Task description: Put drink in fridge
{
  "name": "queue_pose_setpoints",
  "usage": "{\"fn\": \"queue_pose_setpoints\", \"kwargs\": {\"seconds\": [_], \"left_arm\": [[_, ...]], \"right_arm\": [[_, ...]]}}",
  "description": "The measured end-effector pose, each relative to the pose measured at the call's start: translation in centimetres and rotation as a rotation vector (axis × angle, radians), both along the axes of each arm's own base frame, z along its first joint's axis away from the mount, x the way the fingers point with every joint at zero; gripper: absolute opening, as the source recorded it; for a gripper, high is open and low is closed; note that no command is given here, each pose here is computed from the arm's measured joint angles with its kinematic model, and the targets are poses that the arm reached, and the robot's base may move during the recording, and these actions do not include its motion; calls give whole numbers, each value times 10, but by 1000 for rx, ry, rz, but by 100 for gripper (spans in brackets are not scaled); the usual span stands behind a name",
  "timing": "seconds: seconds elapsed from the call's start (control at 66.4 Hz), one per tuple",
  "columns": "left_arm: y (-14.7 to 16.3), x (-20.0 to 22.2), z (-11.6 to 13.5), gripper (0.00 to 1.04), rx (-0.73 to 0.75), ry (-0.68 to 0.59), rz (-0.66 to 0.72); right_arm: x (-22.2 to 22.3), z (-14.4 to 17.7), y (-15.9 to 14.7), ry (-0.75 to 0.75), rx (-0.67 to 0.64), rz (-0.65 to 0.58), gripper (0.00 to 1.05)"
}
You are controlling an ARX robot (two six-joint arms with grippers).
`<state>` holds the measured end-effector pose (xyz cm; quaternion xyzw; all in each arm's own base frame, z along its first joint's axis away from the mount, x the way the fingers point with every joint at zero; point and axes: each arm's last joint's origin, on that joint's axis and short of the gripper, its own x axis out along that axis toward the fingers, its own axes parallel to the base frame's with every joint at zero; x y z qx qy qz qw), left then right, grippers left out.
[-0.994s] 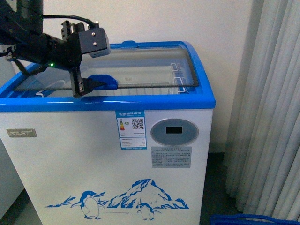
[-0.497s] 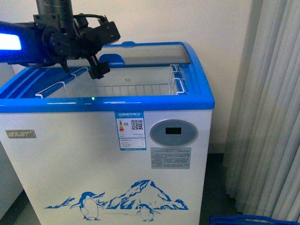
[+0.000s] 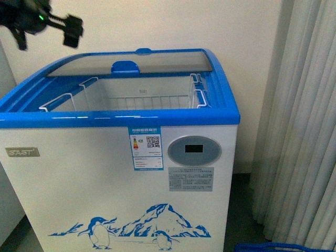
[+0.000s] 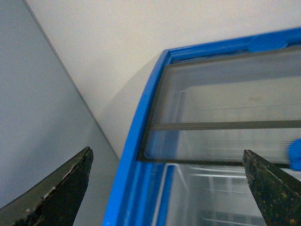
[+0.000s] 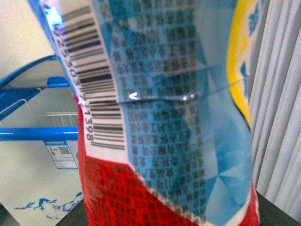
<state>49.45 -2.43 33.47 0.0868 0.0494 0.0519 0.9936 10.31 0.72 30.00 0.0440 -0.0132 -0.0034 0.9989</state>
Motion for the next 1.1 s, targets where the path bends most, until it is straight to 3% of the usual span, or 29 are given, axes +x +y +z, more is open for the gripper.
{"fn": "queue_pose_setpoints", "kwargs": {"seconds": [0.12,0.211,0.376,0.437,0.497,0.587,0.692,0.813,1.039,1.099], "left_arm": [[-3,-60,0,97,-154,8,-97],[-8,-105,-21,96,-206,61,-150],[8,-201,-56,70,-190,-123,-130],[18,-235,-67,61,-186,-146,-127],[24,-262,-82,51,-183,-156,-98],[24,-279,-100,38,-184,-134,-103],[24,-291,-123,20,-187,-72,-101],[24,-303,-129,3,-186,-87,-102],[24,-322,-140,3,-183,-97,-104],[24,-326,-142,3,-183,-96,-104]], "right_arm": [[0,0,0,0,-1,7,43],[0,0,0,0,0,3,43],[0,0,0,0,0,0,43],[2,3,-1,141,-47,50,43],[6,13,-4,385,-147,130,43],[26,19,-7,561,-283,181,43],[88,31,-7,538,-561,195,43],[164,49,3,473,-819,144,43],[278,37,61,427,-1305,292,43],[295,30,76,431,-1372,328,43]]}}
